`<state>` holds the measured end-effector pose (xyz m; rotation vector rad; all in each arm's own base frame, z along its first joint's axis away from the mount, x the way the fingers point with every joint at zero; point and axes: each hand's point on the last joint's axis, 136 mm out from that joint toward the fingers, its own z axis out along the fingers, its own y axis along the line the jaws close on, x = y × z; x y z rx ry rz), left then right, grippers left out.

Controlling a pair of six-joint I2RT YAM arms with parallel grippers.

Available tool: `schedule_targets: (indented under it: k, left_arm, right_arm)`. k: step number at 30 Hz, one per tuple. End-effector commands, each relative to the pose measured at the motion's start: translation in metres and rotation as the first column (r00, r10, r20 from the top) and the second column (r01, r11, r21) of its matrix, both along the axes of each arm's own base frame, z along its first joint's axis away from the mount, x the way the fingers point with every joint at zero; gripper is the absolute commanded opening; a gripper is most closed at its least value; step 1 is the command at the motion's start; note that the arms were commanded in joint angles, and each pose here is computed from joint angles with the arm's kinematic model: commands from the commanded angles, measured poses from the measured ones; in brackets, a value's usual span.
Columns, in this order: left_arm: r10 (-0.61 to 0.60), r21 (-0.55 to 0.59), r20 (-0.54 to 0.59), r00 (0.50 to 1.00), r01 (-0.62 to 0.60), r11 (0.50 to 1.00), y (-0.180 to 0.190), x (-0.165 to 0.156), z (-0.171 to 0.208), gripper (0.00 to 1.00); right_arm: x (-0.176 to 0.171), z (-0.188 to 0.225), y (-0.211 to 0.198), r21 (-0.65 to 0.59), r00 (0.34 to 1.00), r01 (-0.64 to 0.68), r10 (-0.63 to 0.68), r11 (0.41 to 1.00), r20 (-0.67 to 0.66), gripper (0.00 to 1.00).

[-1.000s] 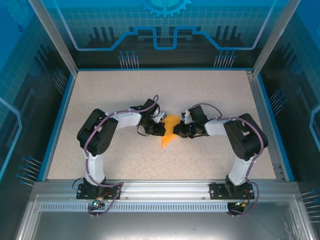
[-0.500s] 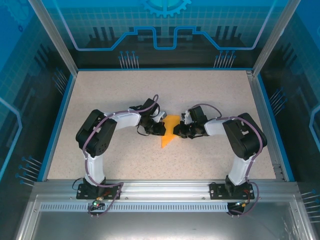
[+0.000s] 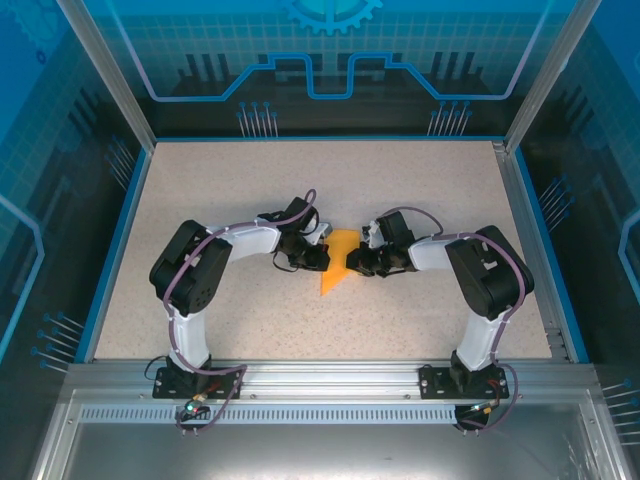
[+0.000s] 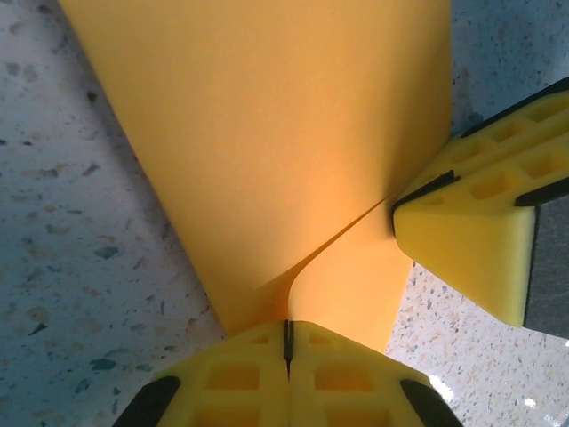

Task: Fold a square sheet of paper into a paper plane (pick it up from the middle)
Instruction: Third fold the triangle at the center of the table.

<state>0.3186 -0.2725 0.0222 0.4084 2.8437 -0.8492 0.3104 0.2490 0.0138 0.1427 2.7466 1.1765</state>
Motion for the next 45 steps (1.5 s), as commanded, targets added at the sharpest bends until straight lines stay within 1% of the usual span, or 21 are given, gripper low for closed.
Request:
schedule_targets:
  k: [1,2,5,8,11,13,15,19,22,24,28,32,36,41,45]
  left_arm:
    - [0.013,0.046,-0.021,1.0,-0.012,0.999,0.009,-0.006,-0.01,0.07]
    - [0.013,0.047,-0.022,1.0,-0.012,0.999,0.008,-0.007,-0.01,0.08]
    - [0.017,0.052,-0.026,1.0,-0.016,0.999,0.01,-0.007,-0.011,0.08]
    - [0.025,0.062,-0.025,0.999,-0.024,0.998,0.011,-0.007,-0.012,0.11]
    - [0.033,0.065,-0.018,0.999,-0.031,0.997,0.013,-0.007,-0.01,0.12]
    - [0.045,0.052,0.004,0.999,-0.046,0.998,0.012,-0.004,-0.003,0.17]
    - [0.058,0.042,0.022,0.998,-0.059,0.997,0.012,-0.003,0.005,0.18]
    - [0.103,0.03,0.073,0.992,-0.105,0.994,0.015,0.004,0.025,0.24]
    - [0.14,-0.007,0.11,0.984,-0.14,0.99,0.014,0.009,0.043,0.25]
    - [0.153,-0.051,0.116,0.981,-0.148,0.988,0.009,0.01,0.053,0.24]
    - [0.12,-0.171,0.072,0.99,-0.106,0.98,-0.011,0.005,0.066,0.18]
    - [0.067,-0.233,-0.011,0.998,-0.068,0.97,-0.026,-0.003,0.055,0.15]
    - [0.062,-0.223,-0.06,0.996,-0.074,0.972,-0.028,-0.005,0.035,0.13]
    - [0.084,-0.143,-0.088,0.993,-0.096,0.985,-0.02,-0.004,0.007,0.12]
    - [0.108,-0.031,-0.092,0.99,-0.111,0.993,-0.004,-0.006,-0.016,0.1]
  right_arm:
    - [-0.006,-0.018,-0.009,-0.059,0.999,0.0,-0.003,0.998,-0.044,0.12]
    - [-0.005,-0.017,-0.009,-0.059,0.999,0.001,-0.003,0.998,-0.043,0.12]
    - [-0.005,-0.02,-0.01,-0.07,0.999,0.002,-0.006,0.998,-0.054,0.11]
    - [-0.005,-0.021,-0.009,-0.068,0.998,0.001,-0.005,0.998,-0.058,0.11]
    - [-0.006,-0.021,-0.009,-0.073,0.998,-0.002,-0.002,0.997,-0.059,0.11]
    - [-0.005,-0.021,-0.01,-0.078,0.998,-0.002,-0.002,0.997,-0.06,0.11]
    - [-0.006,-0.021,-0.01,-0.081,0.998,-0.004,0.0,0.997,-0.06,0.11]
    - [-0.005,-0.021,-0.01,-0.083,0.998,-0.007,0.002,0.997,-0.06,0.11]
    - [-0.004,-0.02,-0.01,-0.083,0.998,-0.005,0.0,0.997,-0.059,0.11]
    - [-0.004,-0.021,-0.01,-0.084,0.998,-0.004,-0.001,0.996,-0.06,0.11]
    - [-0.003,-0.019,-0.009,-0.082,0.998,-0.004,-0.001,0.997,-0.056,0.11]
    - [-0.003,-0.018,-0.009,-0.084,0.998,-0.003,-0.001,0.997,-0.055,0.11]
    - [-0.003,-0.017,-0.009,-0.082,0.999,-0.003,-0.001,0.997,-0.054,0.11]
    - [0.001,-0.007,-0.006,-0.058,0.999,-0.003,0.001,0.998,-0.036,0.11]
    - [0.007,0.014,0.0,-0.021,1.0,-0.009,0.009,1.0,0.012,0.12]
